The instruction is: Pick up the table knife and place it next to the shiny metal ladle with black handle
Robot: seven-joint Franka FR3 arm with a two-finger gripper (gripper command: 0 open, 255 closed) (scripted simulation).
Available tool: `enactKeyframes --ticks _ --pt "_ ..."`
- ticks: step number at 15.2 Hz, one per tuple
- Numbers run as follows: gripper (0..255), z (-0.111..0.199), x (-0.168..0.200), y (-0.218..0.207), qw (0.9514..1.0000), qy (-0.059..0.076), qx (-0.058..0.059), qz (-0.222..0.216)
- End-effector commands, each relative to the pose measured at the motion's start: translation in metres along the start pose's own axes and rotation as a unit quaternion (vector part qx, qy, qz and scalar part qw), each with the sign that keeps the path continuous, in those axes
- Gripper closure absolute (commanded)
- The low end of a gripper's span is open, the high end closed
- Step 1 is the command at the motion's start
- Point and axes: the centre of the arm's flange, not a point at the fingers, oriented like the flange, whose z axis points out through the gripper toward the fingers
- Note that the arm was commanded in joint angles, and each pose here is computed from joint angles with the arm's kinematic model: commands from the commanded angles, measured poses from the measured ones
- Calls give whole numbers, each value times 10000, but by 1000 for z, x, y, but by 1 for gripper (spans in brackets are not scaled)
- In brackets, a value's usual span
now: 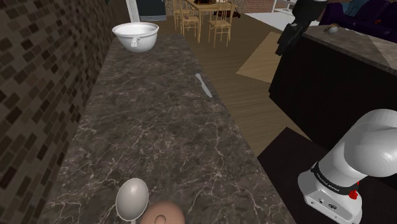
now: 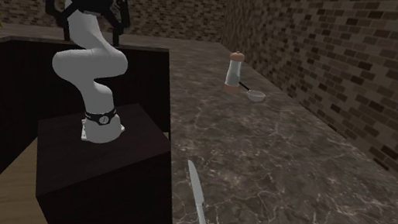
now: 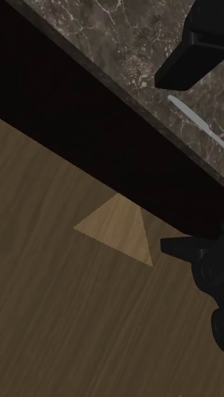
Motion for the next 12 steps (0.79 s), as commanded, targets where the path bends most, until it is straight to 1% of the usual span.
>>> enactKeyframes --ticks 1,6,12 --pt "0 0 0 0 10000 0 0 0" --pt "0 39 54 -23 9988 -258 126 393" --pt "0 89 117 -47 9943 -567 277 863"
